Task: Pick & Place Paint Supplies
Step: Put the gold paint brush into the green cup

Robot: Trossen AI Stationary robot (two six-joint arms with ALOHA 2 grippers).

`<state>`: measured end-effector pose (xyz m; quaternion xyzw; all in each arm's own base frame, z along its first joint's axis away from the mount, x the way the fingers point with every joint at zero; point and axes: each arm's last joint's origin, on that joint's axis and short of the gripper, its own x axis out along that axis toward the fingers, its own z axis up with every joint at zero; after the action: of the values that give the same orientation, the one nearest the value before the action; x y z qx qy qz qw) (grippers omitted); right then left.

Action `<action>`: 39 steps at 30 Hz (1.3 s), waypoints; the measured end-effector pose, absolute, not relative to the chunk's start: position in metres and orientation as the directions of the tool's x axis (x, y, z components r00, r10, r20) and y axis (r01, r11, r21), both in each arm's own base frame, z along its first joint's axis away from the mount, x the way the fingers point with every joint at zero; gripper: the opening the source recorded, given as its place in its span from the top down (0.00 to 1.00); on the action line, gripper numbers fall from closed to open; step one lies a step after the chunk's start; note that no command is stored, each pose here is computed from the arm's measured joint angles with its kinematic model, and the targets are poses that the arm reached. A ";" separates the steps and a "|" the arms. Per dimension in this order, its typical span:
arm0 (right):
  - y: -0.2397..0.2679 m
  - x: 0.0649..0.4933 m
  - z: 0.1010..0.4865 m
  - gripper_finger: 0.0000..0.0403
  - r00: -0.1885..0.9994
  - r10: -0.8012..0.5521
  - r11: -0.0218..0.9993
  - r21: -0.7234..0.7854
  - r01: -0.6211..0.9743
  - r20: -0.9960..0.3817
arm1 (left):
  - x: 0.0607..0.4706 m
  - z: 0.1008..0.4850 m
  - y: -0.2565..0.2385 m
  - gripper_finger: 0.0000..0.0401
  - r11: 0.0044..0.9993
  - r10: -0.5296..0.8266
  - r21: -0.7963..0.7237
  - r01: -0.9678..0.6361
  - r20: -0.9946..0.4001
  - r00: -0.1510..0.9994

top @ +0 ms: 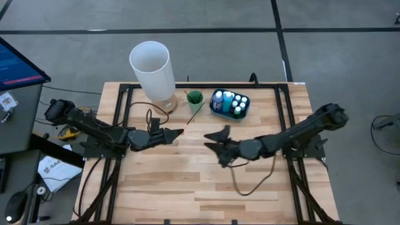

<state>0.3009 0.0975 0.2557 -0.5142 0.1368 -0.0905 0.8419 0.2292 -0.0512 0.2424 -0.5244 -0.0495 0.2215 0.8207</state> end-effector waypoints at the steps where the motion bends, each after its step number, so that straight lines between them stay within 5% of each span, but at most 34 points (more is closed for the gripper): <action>1: 0.101 0.310 0.256 0.46 0.940 -0.311 0.417 -0.909 0.005 -0.138 | 0.230 0.241 -0.052 1.00 0.354 0.414 -0.879 -0.318 -0.157 0.896; 6: 0.112 0.347 0.255 0.47 0.914 -0.385 0.249 -0.968 -0.032 -0.130 | 0.232 0.238 -0.053 1.00 0.356 0.406 -0.876 -0.325 -0.169 0.898; 17: 0.108 0.402 0.239 0.49 0.847 -0.511 0.073 -0.990 -0.124 -0.143 | 0.232 0.238 -0.055 1.00 0.359 0.385 -0.880 -0.311 -0.164 0.908; 24: 0.085 0.414 0.240 0.51 0.763 -0.637 0.064 -0.993 -0.095 -0.114 | 0.232 0.239 -0.056 1.00 0.363 0.382 -0.879 -0.310 -0.163 0.910; 39: 0.086 0.413 0.237 0.70 0.762 -0.634 0.059 -0.991 -0.118 -0.128 | 0.232 0.239 -0.055 1.00 0.363 0.392 -0.878 -0.313 -0.160 0.906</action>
<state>0.4133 0.0862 0.2371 -0.6581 0.2857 -0.1930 0.6693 0.2318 -0.0549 0.2388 -0.5224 -0.0380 0.2136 0.8246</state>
